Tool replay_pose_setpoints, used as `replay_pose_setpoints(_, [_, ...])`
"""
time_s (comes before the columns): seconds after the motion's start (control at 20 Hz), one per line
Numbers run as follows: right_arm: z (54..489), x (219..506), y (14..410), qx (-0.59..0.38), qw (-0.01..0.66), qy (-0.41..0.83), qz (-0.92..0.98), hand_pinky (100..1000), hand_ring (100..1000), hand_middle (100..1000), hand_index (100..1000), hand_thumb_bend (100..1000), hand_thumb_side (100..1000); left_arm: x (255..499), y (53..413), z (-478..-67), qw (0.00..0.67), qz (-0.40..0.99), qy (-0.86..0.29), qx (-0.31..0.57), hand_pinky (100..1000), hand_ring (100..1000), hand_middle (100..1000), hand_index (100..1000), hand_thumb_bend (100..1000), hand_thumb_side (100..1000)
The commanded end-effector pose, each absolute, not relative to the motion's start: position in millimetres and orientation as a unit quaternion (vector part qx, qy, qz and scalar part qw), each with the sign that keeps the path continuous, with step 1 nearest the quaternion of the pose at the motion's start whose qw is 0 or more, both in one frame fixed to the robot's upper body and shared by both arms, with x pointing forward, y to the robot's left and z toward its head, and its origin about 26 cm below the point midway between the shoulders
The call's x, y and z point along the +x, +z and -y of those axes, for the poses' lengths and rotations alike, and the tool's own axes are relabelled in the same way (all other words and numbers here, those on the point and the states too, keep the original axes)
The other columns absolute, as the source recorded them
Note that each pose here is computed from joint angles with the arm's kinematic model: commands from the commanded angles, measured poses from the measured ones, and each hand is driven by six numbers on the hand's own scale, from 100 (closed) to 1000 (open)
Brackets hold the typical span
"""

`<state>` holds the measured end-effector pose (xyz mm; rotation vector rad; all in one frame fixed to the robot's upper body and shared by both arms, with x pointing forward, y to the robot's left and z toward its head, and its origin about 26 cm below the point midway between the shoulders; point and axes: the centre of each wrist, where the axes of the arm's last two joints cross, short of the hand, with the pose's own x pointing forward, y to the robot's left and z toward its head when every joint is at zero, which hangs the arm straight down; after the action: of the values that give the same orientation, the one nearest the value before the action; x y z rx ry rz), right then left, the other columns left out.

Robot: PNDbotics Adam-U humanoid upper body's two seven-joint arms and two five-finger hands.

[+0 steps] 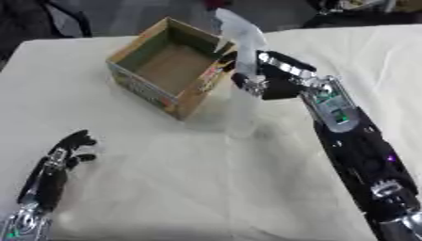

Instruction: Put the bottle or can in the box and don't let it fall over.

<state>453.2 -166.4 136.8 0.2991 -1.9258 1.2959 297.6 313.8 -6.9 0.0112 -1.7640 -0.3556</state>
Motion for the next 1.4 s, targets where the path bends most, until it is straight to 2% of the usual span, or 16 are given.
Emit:
replay_pose_setpoints(0.05, [167.3, 456.6, 147.7, 0.103, 0.379, 0.51, 0.765, 784, 863, 861, 892, 100, 525, 298.7, -3.7, -321.8, 0.622, 0.768, -0.152, 0.021, 748, 951, 690, 891, 107, 1000])
replay_pose_setpoints(1.0, [161.2, 454.7, 137.7, 0.119, 0.383, 0.514, 0.759, 766, 845, 834, 862, 100, 532, 298.5, -7.5, -326.6, 0.629, 0.764, -0.143, 0.032, 749, 952, 691, 892, 100, 1000])
replay_pose_setpoints(1.4, [154.5, 451.6, 135.8, 0.161, 0.392, 0.52, 0.741, 751, 845, 833, 861, 100, 606, 299.1, -10.2, -327.1, 0.634, 0.76, -0.14, 0.033, 750, 952, 691, 892, 100, 1000])
